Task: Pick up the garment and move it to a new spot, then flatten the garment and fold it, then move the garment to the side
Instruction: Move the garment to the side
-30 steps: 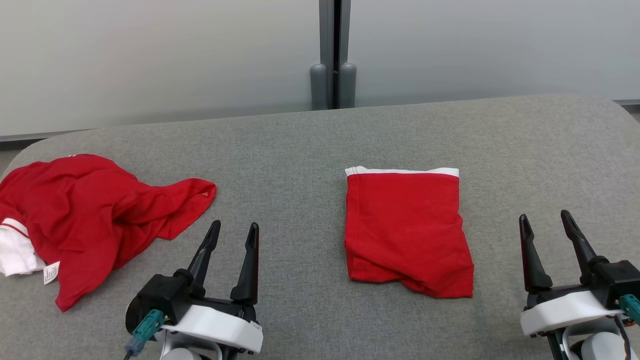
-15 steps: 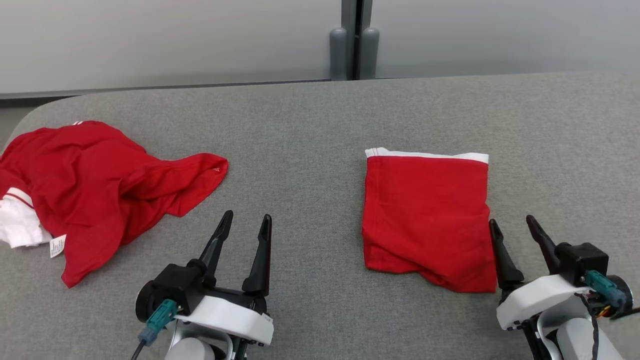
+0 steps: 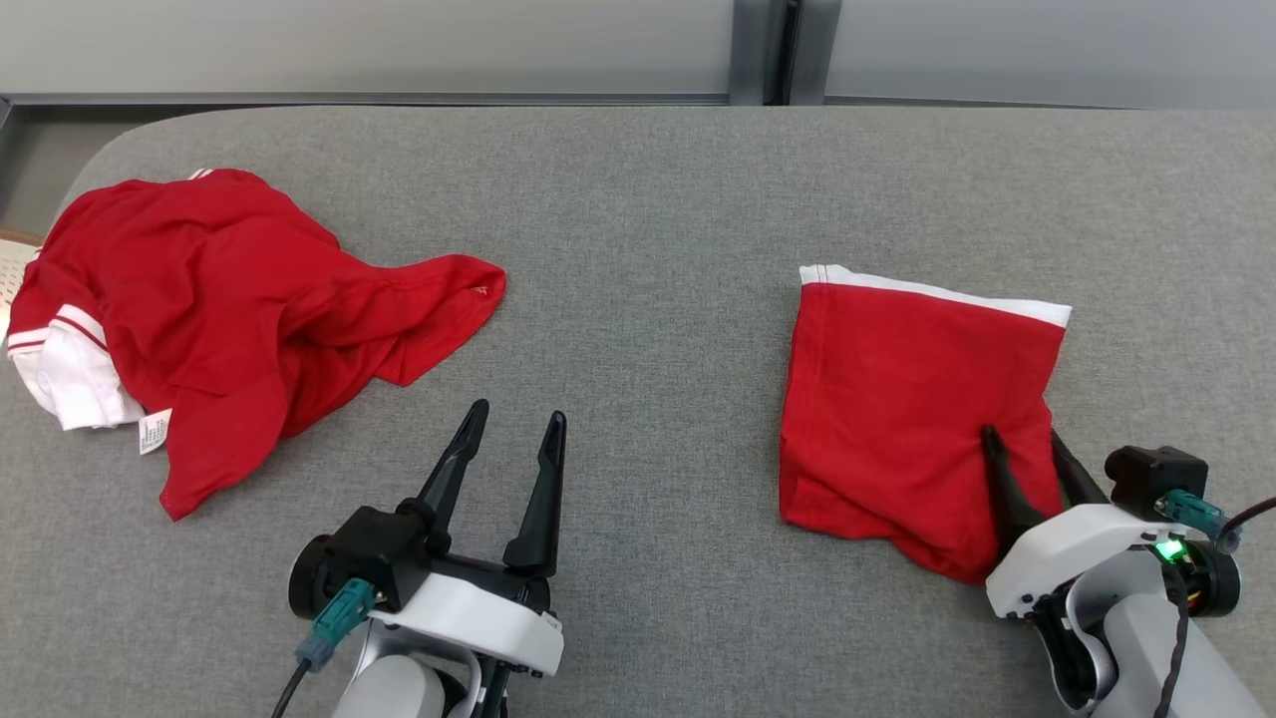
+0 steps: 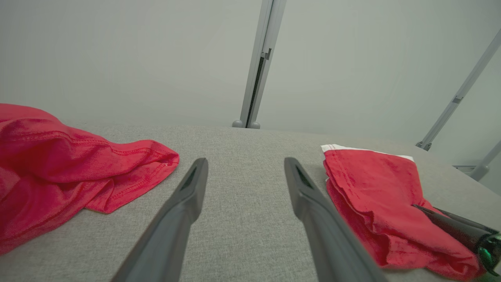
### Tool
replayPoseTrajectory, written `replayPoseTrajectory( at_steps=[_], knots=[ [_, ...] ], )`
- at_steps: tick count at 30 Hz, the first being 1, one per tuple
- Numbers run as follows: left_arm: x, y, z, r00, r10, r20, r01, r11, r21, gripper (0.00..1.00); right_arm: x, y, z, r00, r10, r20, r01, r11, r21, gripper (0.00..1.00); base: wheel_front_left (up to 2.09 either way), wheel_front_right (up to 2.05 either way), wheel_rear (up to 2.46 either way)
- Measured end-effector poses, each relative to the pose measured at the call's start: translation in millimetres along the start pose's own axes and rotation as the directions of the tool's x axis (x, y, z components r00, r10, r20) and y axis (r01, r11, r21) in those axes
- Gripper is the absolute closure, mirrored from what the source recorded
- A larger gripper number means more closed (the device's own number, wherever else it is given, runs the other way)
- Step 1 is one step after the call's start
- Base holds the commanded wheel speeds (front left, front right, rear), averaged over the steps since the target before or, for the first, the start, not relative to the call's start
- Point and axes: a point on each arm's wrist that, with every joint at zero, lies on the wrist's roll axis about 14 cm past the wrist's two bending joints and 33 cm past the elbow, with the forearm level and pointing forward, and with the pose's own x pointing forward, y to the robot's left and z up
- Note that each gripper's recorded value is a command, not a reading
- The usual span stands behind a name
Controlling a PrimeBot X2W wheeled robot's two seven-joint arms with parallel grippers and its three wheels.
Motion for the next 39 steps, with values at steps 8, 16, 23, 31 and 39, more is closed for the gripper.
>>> replayPoseTrajectory(
  at_steps=[8, 16, 23, 31, 39],
  knots=[
    [0, -7, 4, 1.0, -0.024, 0.013, 0.024, 1.0, 0.004, 0.0, -9, -13, 13, 0.999, 0.012, 0.043, -0.004, 0.983, -0.186, 1.0, 0.0, 0.0, 0.0],
    [12, -50, 4, 0.987, -0.161, 0.017, 0.161, 0.987, 0.0, 0.0, -33, -49, 50, 0.993, 0.0, 0.116, 0.05, 0.901, -0.43, 1.0, 0.0, 0.0, 0.0],
    [43, -92, -1, 0.952, -0.306, 0.023, 0.305, 0.952, 0.018, 0.0, -50, -109, 68, 0.996, -0.053, 0.079, 0.09, 0.781, -0.618, 1.0, 0.0, 0.0, 0.0],
    [89, -123, -32, 0.904, -0.427, 0.001, 0.427, 0.904, 0.007, 0.0, -48, -201, 94, 0.979, -0.205, 0.013, 0.145, 0.647, -0.748, 1.0, 0.0, 0.0, 0.0],
    [108, -120, -67, 0.899, -0.435, -0.05, 0.434, 0.901, -0.03, 0.0, -75, -286, 85, 0.904, -0.422, -0.071, 0.208, 0.578, -0.79, 1.0, 0.0, 0.0, 0.0]
  ],
)
